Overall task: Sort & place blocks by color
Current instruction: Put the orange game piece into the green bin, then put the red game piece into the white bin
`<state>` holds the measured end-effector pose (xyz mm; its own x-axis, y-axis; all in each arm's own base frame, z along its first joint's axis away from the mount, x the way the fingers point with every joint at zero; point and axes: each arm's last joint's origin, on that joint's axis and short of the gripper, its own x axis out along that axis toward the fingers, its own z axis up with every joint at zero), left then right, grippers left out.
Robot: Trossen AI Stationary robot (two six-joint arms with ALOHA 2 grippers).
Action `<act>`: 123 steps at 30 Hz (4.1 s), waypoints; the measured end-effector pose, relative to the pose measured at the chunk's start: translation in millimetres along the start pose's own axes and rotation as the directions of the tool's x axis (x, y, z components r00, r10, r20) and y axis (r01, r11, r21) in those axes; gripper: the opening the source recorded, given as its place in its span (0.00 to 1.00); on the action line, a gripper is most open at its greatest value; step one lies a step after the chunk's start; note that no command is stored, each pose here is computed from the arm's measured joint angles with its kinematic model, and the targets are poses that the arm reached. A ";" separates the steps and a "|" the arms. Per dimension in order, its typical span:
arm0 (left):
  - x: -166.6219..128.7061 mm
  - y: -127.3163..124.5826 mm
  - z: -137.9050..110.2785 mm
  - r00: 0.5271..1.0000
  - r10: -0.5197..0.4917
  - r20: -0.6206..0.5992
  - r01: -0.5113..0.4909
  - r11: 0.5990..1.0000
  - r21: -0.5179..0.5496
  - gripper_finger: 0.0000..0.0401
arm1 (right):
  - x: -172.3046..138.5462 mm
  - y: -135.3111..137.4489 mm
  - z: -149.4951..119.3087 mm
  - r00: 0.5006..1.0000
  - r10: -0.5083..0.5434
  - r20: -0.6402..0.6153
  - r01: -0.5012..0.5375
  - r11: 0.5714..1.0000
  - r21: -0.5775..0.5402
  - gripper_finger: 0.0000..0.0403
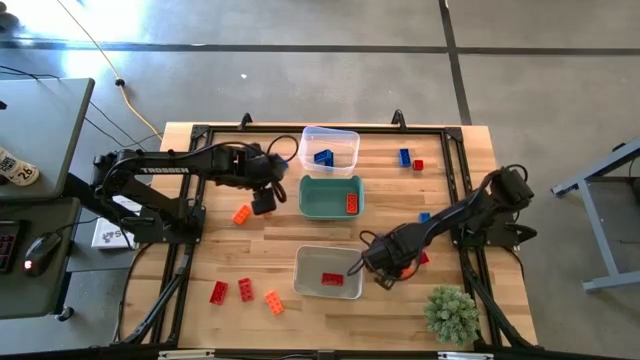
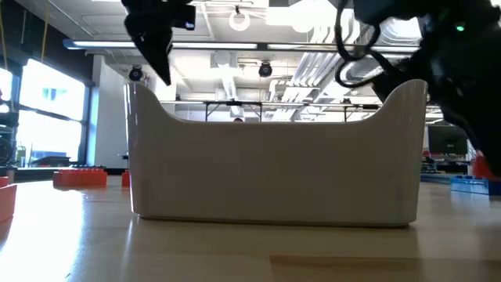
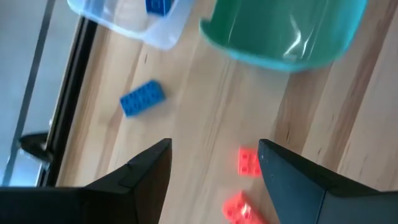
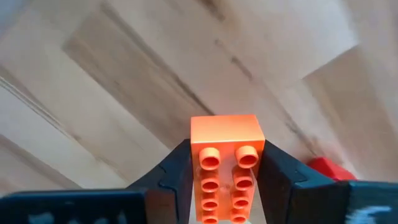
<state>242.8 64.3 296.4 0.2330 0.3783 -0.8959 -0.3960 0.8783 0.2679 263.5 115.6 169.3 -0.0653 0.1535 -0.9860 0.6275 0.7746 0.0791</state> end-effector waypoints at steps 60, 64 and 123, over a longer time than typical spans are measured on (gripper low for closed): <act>-6.3 -134.6 -111.8 0.831 -0.325 -0.452 0.053 0.855 -0.516 0.56 | -74.0 -80.2 144.6 0.740 0.148 0.656 0.152 0.914 -0.377 0.28; -16.8 -148.7 -127.5 0.816 -0.329 -0.475 0.019 0.837 -0.546 0.56 | -69.0 -79.9 147.3 0.746 0.130 0.654 0.164 0.915 -0.369 0.41; 44.5 -243.5 -163.1 0.811 -0.193 -0.553 -0.322 0.641 -0.696 0.39 | -117.2 -88.0 123.7 0.611 0.151 0.777 0.263 0.887 -0.379 0.69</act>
<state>204.8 -180.4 133.5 -0.2255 -0.0245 -0.9739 -0.9475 0.2381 0.2134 311.9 -46.4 259.6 0.6577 -0.2664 -0.7046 0.2459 0.9601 -0.1333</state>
